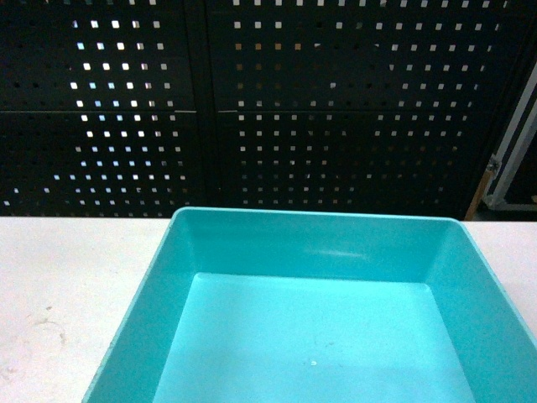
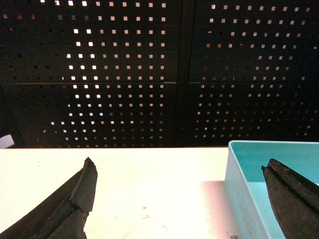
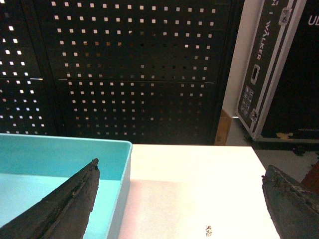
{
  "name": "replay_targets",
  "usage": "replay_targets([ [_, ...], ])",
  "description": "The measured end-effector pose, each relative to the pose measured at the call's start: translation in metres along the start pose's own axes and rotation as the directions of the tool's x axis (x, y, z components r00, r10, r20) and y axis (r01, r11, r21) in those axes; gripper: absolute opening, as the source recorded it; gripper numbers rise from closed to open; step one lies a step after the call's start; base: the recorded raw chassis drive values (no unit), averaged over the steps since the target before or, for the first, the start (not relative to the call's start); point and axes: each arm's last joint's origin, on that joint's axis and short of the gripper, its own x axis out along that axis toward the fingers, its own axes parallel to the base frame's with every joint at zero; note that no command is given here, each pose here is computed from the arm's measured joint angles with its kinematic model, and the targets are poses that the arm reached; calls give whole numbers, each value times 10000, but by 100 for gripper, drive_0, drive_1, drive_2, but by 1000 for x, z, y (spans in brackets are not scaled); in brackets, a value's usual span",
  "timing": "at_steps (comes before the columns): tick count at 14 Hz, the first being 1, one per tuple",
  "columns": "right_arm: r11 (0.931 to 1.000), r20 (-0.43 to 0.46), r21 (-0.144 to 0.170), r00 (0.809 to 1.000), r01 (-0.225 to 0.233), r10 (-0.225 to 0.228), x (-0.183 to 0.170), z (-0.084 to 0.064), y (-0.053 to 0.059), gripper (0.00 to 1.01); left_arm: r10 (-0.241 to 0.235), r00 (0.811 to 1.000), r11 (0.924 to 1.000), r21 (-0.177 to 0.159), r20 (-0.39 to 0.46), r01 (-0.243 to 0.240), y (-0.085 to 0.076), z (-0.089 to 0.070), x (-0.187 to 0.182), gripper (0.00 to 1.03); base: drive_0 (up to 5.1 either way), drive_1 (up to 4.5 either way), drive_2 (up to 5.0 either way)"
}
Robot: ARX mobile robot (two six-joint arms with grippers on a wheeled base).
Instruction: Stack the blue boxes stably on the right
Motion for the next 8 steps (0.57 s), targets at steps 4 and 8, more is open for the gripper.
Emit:
replay_targets([
  [4, 10000, -4, 0, 10000, -4, 4, 0, 0, 0, 98, -4, 10000, 10000, 0, -4, 4, 0, 0, 0, 98, 0, 0, 0],
  [8, 10000, -4, 0, 10000, 0, 0, 0, 0, 0, 98, -4, 10000, 10000, 0, -4, 4, 0, 0, 0, 98, 0, 0, 0],
])
